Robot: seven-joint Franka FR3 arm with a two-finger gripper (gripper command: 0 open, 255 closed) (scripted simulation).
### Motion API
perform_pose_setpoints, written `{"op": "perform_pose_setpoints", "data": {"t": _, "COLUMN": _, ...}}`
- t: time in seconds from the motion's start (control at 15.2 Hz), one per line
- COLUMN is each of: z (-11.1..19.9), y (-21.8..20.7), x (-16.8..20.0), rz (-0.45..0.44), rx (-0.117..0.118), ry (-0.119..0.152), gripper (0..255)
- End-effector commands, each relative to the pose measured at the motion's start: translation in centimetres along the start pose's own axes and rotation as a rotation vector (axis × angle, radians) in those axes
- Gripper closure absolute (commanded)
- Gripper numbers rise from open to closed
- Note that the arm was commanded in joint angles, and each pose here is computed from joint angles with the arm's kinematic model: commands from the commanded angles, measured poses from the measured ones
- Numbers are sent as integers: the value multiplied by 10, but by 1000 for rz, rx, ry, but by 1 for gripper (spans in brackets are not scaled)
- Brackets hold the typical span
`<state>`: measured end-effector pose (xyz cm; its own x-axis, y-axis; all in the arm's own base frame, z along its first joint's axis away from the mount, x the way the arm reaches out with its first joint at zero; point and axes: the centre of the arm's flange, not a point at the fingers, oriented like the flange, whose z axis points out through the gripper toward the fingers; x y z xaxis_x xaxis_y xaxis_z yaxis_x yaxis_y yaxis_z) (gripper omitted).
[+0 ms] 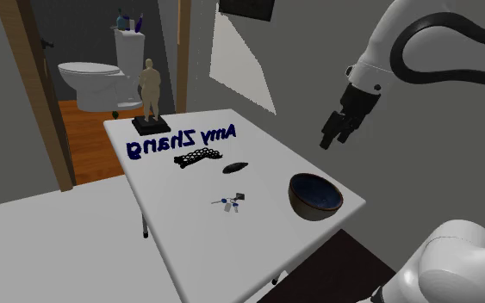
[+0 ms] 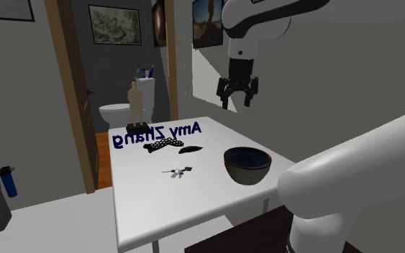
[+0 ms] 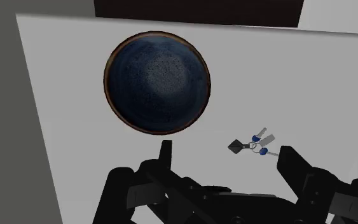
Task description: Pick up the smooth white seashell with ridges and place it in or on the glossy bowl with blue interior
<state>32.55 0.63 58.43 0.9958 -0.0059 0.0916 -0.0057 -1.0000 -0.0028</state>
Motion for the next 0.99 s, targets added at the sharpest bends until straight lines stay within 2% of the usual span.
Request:
{"op": "perform_pose_setpoints", "data": {"t": 0.0, "z": 0, "y": 0, "x": 0, "rz": 0, "rx": 0, "ry": 0, "gripper": 0}}
{"op": "perform_pose_setpoints", "data": {"t": 0.46, "z": 58, "y": -51, "x": 59, "rz": 242, "rx": -40, "ry": -15, "gripper": 0}}
{"op": "perform_pose_setpoints", "data": {"t": 0.92, "z": 118, "y": -84, "x": 128, "rz": 483, "rx": -81, "ry": -30, "gripper": 0}}
